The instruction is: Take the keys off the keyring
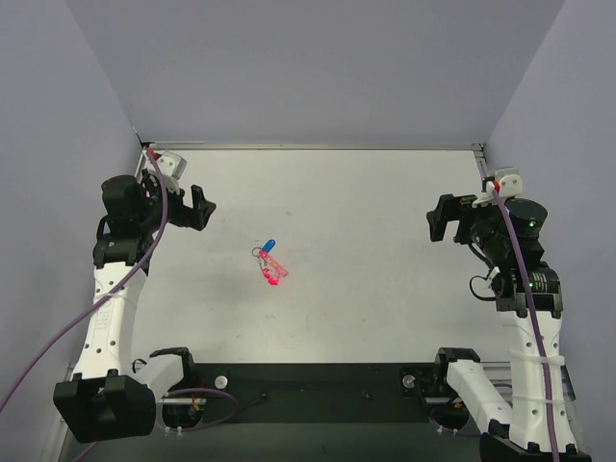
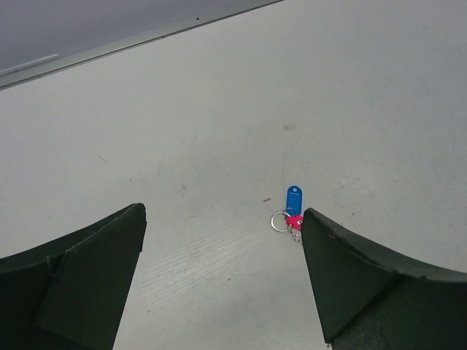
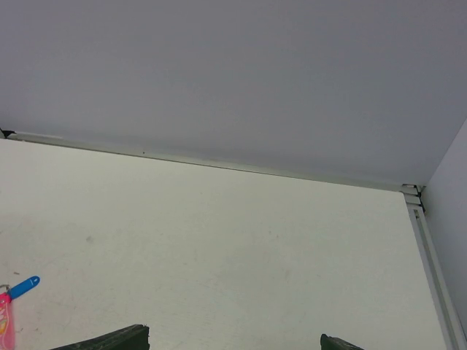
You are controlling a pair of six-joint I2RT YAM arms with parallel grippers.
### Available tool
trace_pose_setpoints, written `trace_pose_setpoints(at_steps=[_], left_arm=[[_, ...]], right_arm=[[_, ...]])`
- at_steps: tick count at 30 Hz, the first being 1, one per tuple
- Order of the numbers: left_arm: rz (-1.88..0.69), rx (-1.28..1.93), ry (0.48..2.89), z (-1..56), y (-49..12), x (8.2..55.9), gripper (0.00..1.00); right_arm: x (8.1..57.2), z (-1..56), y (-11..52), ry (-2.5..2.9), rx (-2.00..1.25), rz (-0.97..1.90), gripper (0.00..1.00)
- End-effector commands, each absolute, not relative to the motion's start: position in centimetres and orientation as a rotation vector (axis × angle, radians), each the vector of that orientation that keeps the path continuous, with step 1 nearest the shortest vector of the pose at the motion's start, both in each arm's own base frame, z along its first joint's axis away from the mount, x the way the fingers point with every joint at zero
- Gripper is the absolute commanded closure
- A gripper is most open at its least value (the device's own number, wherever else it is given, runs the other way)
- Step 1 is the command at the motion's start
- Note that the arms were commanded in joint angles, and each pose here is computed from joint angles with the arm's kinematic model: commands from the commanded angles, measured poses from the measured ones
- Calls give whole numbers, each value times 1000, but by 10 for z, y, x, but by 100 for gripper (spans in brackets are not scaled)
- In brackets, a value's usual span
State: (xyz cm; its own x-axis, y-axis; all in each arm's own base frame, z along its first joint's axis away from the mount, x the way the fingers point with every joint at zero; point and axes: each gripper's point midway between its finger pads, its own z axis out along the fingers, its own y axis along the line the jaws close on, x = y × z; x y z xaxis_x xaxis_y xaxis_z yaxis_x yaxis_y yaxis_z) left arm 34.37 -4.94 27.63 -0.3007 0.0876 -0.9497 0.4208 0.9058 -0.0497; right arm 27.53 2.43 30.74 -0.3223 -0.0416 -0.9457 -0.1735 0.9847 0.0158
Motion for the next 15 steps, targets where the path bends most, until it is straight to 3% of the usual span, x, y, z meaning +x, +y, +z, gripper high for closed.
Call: trace_pose_setpoints(at_steps=[1,15], left_arm=[[-369,373,1841,281,-51,343,3],[-388,419,1839,271,-56,345,3]], right_arm=[[278,310,23,1880,-137,130,0],[279,302,14,1890,-211,46,0]])
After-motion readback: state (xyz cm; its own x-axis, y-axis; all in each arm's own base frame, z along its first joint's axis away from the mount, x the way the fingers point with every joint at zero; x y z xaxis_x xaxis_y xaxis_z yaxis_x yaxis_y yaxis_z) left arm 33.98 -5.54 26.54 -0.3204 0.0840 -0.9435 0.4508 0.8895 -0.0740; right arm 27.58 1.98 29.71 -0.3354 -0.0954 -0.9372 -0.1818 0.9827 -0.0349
